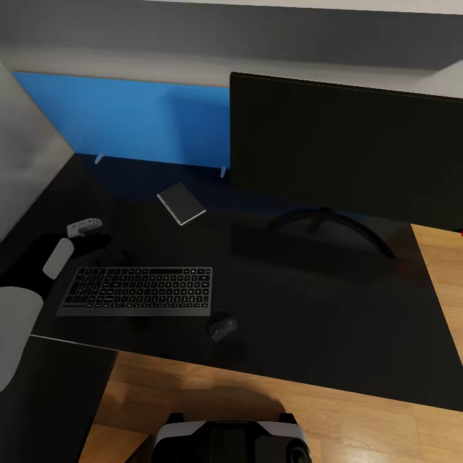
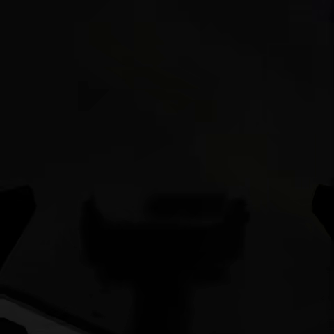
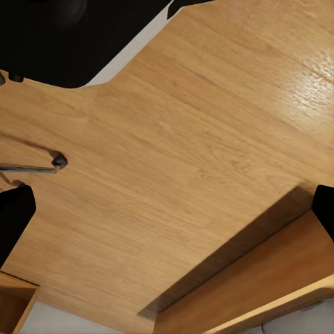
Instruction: In the bedroom, organize the workspace by keeping the computer under the desk, ensuring the monitor is on the desk, placing the keyboard on the desk next to the monitor, placing the mouse on the desk next to the keyboard, moving the folder from the swivel chair onto the desk next to the mouse, stacking the notebook on top of the folder with the pen on top of the notebook, and positioning the swivel chair next to the desk.
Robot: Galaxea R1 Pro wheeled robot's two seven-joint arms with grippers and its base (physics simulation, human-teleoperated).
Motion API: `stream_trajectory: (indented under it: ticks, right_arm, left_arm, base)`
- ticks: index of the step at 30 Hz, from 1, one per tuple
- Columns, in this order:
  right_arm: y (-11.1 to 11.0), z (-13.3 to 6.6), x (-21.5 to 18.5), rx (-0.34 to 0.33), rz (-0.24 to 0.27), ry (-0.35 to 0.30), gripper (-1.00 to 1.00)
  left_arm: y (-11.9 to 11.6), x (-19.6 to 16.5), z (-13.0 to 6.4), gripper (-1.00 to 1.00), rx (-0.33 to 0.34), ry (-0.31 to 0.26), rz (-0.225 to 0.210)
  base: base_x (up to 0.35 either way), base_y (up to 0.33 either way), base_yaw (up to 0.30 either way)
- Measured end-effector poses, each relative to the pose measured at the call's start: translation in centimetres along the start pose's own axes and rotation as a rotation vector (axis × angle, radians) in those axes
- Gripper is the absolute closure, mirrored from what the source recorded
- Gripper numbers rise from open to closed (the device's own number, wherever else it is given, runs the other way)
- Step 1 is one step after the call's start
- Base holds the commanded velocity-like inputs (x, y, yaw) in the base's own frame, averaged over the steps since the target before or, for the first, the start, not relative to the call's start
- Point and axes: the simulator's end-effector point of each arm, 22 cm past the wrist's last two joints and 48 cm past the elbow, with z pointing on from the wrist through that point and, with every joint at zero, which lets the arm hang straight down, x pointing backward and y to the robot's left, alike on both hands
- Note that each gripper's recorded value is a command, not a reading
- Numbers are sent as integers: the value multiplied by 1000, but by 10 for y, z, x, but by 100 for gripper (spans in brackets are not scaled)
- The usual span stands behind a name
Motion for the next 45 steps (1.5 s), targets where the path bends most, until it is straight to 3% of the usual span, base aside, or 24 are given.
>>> stream_trajectory:
  ticks: [19, 39, 45]
  right_arm:
    - [1, 0, 2, -2, -1, 4, -100]
    - [1, 0, 2, -1, -1, 4, -100]
    - [1, 0, 2, 0, -1, 3, -100]
  left_arm:
    - [4, 0, 0, -100, -3, 4, -2]
    - [29, 46, 18, -100, -32, 56, -36]
    - [30, 48, 18, -100, -31, 54, -25]
  base:
    - [63, -12, 0]
    - [0, 0, 0]
    - [0, 0, 0]
